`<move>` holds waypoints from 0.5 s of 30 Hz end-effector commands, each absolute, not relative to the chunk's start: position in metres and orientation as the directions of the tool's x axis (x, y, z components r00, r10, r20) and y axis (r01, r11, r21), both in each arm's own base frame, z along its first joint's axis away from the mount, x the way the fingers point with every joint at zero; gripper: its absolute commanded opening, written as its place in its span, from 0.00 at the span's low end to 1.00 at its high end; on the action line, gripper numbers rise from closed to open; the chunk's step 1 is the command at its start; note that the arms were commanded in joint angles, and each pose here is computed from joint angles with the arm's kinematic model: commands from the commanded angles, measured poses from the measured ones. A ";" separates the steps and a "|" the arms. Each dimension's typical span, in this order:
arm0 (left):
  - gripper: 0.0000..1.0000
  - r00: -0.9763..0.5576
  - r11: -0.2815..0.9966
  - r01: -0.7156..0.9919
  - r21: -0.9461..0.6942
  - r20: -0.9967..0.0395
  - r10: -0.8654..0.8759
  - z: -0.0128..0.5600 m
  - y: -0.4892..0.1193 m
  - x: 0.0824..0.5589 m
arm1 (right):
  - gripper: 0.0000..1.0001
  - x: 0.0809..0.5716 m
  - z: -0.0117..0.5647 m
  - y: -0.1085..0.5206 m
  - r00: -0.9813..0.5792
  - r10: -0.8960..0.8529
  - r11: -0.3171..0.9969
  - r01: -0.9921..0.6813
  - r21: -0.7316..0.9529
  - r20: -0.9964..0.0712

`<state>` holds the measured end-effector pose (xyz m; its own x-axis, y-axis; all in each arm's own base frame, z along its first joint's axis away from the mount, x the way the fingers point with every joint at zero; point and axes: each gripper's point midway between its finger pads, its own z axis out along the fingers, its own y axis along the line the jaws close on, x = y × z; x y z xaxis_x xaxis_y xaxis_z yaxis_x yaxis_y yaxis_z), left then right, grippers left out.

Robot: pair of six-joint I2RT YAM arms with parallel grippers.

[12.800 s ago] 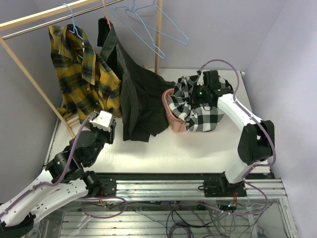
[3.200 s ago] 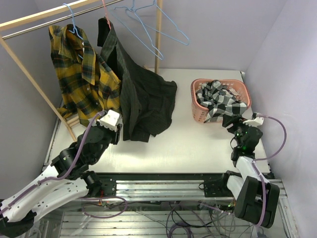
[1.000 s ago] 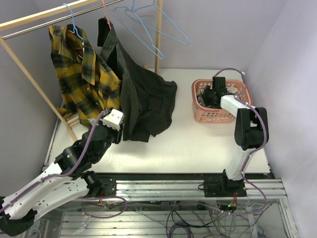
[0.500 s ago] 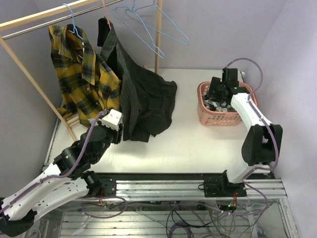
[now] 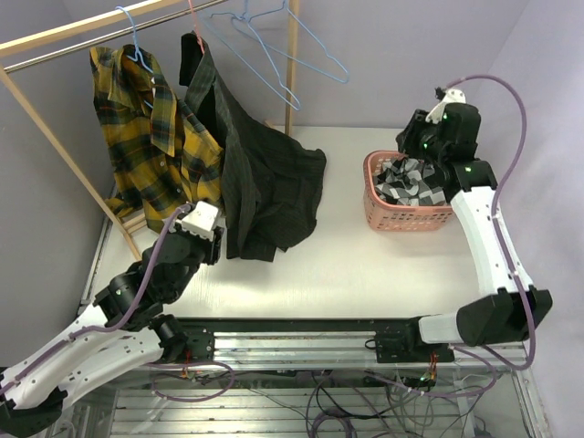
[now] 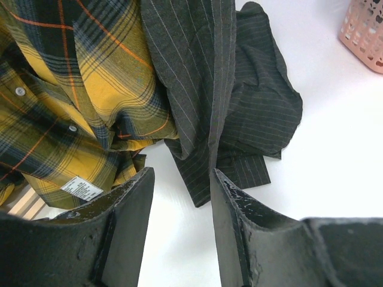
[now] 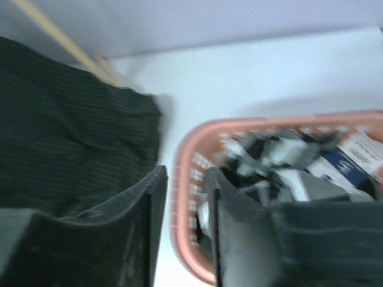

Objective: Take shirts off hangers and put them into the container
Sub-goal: Adjust the shirt in the bin, then pick up the hanger from the clothesline.

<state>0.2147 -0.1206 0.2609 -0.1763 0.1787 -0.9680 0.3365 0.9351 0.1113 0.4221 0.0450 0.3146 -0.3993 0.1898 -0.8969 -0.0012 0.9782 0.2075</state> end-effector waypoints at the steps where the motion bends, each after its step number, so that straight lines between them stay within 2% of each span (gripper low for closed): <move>1: 0.53 -0.149 0.947 0.308 0.087 -0.979 0.139 0.275 -0.115 0.215 | 0.21 0.402 0.426 0.113 -0.162 0.175 0.923 -0.317 0.219 -0.971; 3: 0.53 -0.151 0.947 0.308 0.090 -0.978 0.142 0.275 -0.116 0.215 | 0.00 0.393 0.452 0.140 -0.125 0.173 0.896 -0.391 0.208 -0.977; 10: 0.52 -0.151 0.951 0.295 0.091 -0.979 0.140 0.276 -0.112 0.216 | 0.00 0.369 0.501 0.260 -0.072 0.108 0.781 -0.611 0.129 -0.992; 13: 0.52 -0.145 0.955 0.283 0.087 -0.981 0.132 0.278 -0.109 0.215 | 0.18 0.363 0.507 0.308 -0.068 0.084 0.727 -0.678 0.108 -0.994; 15: 0.52 -0.140 0.959 0.270 0.085 -0.982 0.126 0.280 -0.105 0.214 | 0.26 0.362 0.510 0.332 -0.063 0.071 0.698 -0.710 0.095 -0.995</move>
<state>0.2150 -0.1141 0.2643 -0.1677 0.1682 -0.9714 0.3086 0.9448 0.1104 0.3574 0.2930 0.5293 -0.0342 0.1583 -0.9868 -0.6785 0.7213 0.1392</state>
